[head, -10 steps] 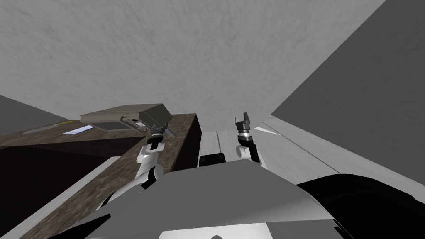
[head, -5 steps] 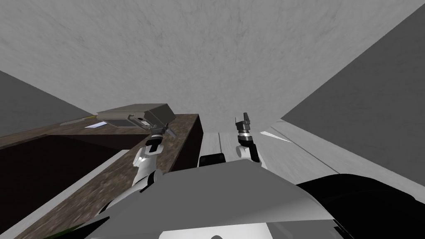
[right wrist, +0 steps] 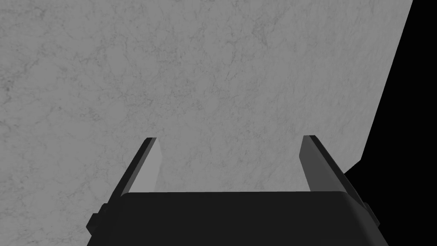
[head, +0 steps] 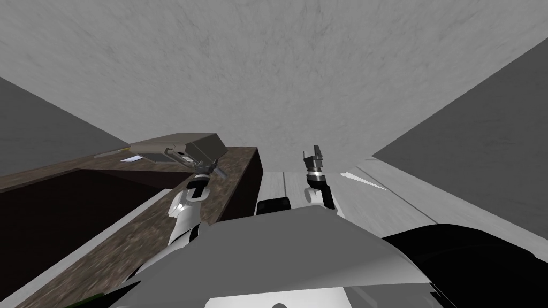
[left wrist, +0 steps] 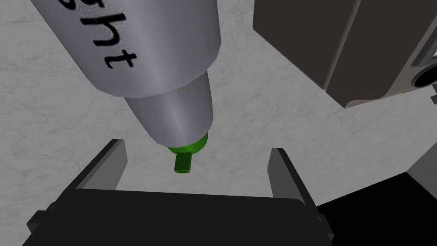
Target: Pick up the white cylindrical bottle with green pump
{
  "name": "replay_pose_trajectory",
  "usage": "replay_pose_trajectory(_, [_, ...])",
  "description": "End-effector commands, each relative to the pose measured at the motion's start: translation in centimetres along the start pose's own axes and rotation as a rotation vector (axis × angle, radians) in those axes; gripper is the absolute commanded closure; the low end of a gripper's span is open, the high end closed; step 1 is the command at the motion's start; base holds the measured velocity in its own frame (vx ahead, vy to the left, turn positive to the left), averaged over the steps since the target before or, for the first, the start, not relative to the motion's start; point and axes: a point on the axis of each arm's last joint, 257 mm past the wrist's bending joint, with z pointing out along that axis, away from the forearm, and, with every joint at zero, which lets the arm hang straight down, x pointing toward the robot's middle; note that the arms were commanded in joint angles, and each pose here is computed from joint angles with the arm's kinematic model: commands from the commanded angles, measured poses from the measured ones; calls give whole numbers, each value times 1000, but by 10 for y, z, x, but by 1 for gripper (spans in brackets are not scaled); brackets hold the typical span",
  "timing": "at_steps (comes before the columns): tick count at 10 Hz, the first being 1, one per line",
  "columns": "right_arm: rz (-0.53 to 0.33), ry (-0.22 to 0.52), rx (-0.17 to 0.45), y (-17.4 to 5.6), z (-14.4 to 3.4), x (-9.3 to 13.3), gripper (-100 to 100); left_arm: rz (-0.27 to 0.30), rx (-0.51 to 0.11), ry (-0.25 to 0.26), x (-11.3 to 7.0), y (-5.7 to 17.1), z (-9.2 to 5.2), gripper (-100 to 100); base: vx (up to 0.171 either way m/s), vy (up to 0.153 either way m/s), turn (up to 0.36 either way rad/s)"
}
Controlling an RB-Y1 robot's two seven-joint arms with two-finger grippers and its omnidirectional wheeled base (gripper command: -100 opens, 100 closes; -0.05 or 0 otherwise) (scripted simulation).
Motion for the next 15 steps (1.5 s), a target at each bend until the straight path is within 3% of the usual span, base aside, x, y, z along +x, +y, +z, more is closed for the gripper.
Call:
replay_pose_trajectory(1, [0, 0, 0, 0, 0, 0, 0, 6, 24, 11, 1, -6, -11, -100, 87, -19, 231])
replay_pose_trajectory(3, [0, 0, 0, 0, 0, 0, 0, -19, 36, 14, -2, -9, -9, -100, 96, -42, 98])
replay_pose_trajectory(4, [0, 0, 0, 0, 0, 0, 0, 0, 58, 24, -2, -14, -20, -100, 99, -68, 264])
replay_pose_trajectory(7, [0, 0, 0, 0, 0, 0, 0, -11, 67, 29, -4, -16, -18, -100, 63, -38, 42])
replay_pose_trajectory(8, [0, 0, 0, 0, 0, 0, 0, -16, 68, 29, -4, -16, -18, 100, 5, -3, 2])
replay_pose_trajectory(12, [0, 0, 0, 0, 0, 0, 0, -16, 68, 29, -4, -16, -18, 100, 0, 0, 0])
replay_pose_trajectory(14, [0, 0, 0, 0, 0, 0, 0, -4, 76, 17, -13, -12, -13, -100, -18, -32, 46])
replay_pose_trajectory(15, [0, 0, 0, 0, 0, 0, 0, 1, 75, 18, -14, -8, -12, -100, -66, -147, 92])
